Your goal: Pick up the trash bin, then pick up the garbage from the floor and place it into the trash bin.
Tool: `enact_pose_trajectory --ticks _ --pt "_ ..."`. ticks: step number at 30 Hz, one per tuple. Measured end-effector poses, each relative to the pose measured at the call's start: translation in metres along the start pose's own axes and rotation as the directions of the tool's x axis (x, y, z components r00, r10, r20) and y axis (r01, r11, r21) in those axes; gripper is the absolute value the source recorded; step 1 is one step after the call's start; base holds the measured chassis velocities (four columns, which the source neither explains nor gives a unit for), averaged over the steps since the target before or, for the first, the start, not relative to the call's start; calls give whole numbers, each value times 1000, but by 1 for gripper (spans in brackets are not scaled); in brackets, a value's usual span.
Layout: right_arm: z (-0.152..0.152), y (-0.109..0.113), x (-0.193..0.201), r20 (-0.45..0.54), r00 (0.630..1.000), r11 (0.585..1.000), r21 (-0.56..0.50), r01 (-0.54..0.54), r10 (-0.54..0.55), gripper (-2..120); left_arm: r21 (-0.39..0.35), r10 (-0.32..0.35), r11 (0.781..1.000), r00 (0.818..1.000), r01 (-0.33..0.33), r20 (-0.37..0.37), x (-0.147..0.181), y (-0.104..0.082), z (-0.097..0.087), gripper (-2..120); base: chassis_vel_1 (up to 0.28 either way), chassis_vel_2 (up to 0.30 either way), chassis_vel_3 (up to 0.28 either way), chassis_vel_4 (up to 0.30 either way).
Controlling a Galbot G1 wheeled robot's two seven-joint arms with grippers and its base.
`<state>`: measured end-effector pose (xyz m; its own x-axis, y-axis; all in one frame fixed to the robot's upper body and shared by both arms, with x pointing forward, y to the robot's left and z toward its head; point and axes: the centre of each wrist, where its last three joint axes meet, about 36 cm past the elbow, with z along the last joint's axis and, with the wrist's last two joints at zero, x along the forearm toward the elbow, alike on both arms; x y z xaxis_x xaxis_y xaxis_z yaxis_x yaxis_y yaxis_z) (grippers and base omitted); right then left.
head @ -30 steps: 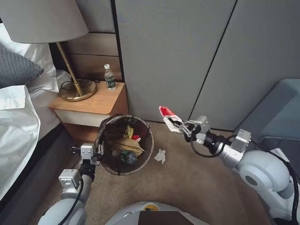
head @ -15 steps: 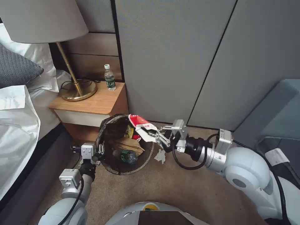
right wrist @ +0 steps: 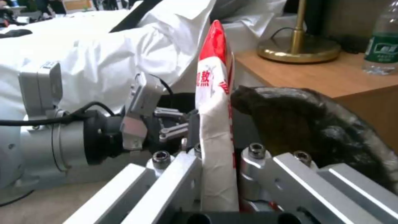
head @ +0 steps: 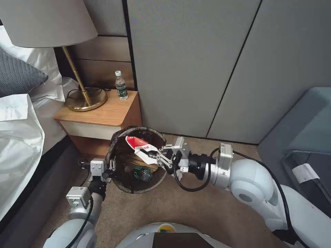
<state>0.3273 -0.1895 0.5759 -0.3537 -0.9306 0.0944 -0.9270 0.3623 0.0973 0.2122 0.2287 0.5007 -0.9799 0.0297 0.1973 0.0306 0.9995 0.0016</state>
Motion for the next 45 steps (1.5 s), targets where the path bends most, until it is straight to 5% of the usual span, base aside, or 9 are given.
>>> enact_pose_trajectory --ticks 8,33,45 --pt "9 0 -10 -27 999 999 -1 -38 38 2 -1 0 1000 1000 0 -3 1 0 1 3 0 0 0 0" --pt "12 4 -17 -22 996 996 28 -82 83 94 0 -1 1000 1000 1 1 0 0 0 3 0 0 0 0" --pt "-19 12 6 60 994 995 45 -94 91 100 1 -2 1000 1000 2 2 1 -1 1 3 0 0 0 0"
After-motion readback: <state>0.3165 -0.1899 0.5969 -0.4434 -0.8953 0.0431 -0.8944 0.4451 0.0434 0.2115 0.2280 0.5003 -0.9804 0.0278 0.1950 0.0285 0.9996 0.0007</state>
